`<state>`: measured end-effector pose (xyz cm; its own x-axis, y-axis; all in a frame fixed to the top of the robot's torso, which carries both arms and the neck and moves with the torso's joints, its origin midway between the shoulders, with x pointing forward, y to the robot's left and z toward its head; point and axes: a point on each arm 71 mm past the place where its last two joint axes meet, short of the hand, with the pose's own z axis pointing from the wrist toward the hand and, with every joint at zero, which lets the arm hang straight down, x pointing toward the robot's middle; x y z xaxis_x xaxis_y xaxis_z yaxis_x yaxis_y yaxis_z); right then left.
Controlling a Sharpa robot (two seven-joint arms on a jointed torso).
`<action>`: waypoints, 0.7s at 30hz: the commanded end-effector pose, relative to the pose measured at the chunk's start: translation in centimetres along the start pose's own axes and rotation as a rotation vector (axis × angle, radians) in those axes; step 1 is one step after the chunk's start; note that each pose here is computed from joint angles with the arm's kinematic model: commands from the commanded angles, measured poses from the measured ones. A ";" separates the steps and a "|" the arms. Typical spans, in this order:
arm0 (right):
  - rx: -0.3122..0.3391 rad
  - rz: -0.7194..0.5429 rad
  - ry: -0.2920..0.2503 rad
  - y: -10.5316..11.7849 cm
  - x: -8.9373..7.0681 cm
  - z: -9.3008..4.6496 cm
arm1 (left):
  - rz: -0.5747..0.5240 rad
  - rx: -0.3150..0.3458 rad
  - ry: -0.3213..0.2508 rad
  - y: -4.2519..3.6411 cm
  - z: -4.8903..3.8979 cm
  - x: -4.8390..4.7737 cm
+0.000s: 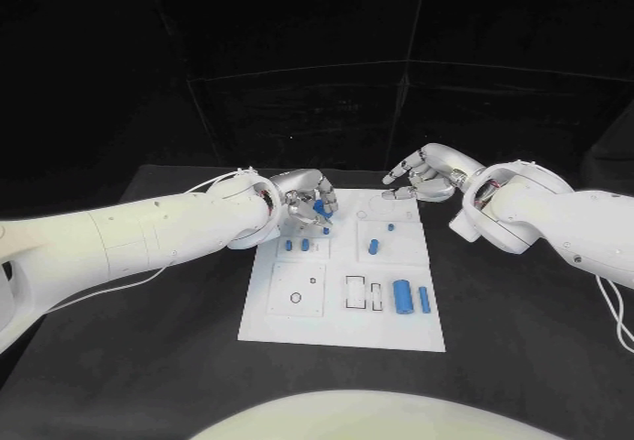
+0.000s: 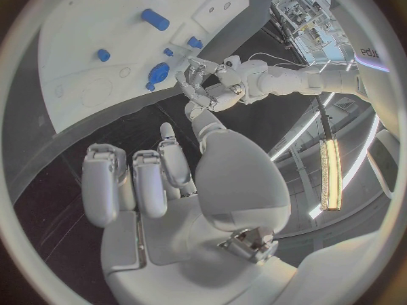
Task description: Assemble the parts on the task board
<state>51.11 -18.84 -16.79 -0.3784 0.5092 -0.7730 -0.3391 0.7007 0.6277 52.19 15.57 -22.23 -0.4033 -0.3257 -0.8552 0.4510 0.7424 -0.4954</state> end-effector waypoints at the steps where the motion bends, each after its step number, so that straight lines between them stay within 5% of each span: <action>1: -0.011 0.002 0.006 0.2 0.0 0.1 | 0.162 0.062 0.042 -0.42 0.53 0.49; 21: -0.016 0.003 0.007 0.4 0.1 0.2 | 0.255 -0.012 0.145 -0.01 2.07 2.15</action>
<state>51.10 -18.53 -16.79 -0.3825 0.5084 -0.7715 -0.3428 0.6973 0.6295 52.92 13.63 -24.23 -0.3807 -0.0795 -0.9213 0.5446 0.7859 -0.2929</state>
